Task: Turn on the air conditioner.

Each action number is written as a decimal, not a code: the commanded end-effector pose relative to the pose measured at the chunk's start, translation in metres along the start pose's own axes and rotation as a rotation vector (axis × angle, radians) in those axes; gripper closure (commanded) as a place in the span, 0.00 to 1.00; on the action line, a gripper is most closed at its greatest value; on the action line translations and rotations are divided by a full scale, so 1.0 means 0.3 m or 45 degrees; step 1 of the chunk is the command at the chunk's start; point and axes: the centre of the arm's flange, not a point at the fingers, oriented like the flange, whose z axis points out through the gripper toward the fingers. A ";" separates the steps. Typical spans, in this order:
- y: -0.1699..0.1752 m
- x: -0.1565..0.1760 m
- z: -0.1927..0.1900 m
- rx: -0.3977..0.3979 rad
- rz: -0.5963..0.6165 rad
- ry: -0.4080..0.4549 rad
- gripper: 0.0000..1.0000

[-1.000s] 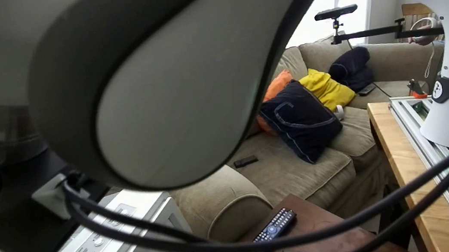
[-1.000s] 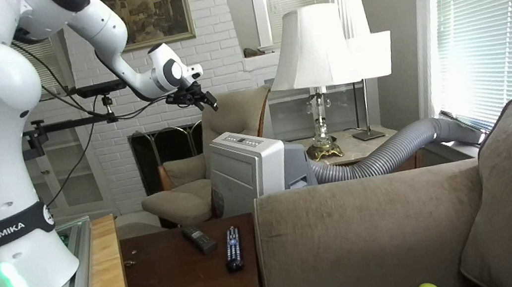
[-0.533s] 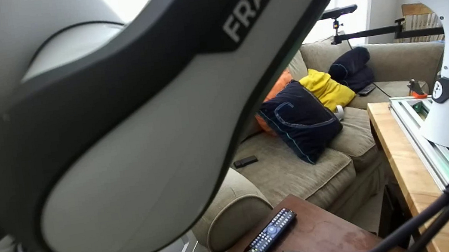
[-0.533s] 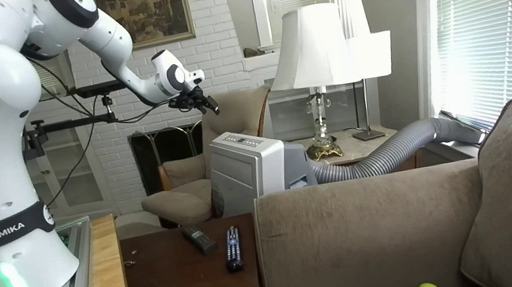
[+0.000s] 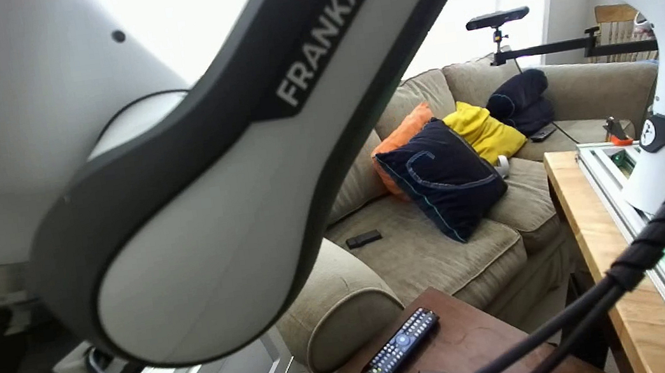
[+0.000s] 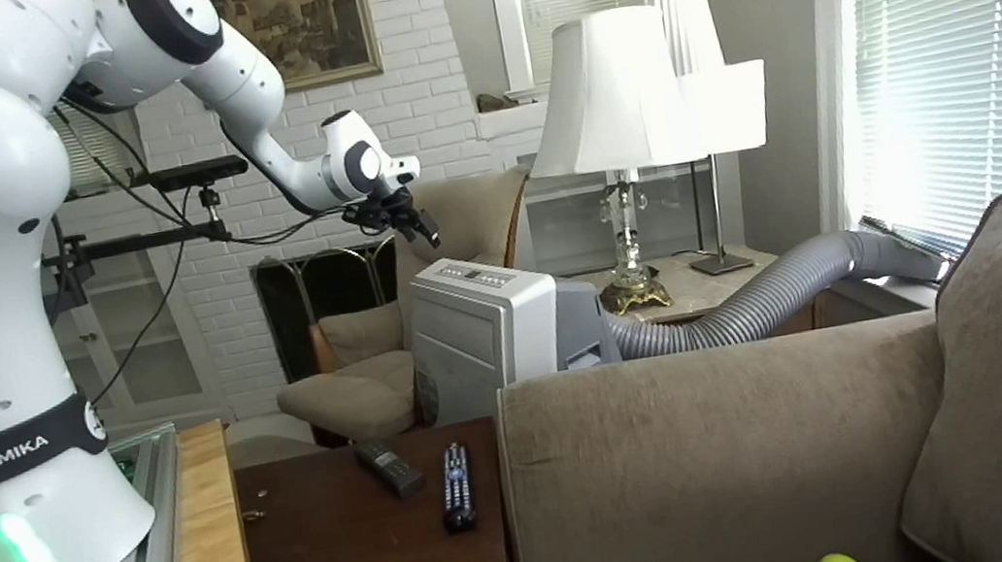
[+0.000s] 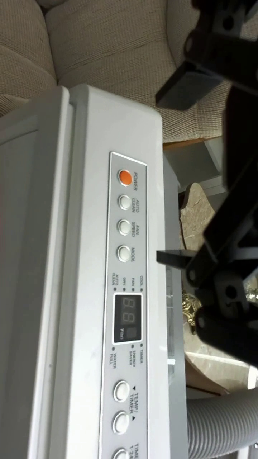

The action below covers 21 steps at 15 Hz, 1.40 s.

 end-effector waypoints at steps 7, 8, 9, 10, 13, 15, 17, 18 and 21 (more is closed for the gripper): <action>-0.052 0.055 0.098 0.044 -0.060 0.106 0.70; -0.075 0.043 0.104 0.048 -0.086 0.123 0.76; -0.096 0.037 0.105 0.054 -0.107 0.138 0.84; -0.113 0.030 0.111 0.054 -0.126 0.150 0.90; -0.142 0.023 0.138 0.034 -0.160 0.192 1.00; -0.147 0.025 0.162 0.018 -0.186 0.221 1.00; -0.149 0.023 0.188 0.000 -0.212 0.250 1.00; -0.146 0.030 0.193 -0.016 -0.224 0.264 1.00; -0.142 0.016 0.229 -0.049 -0.257 0.277 1.00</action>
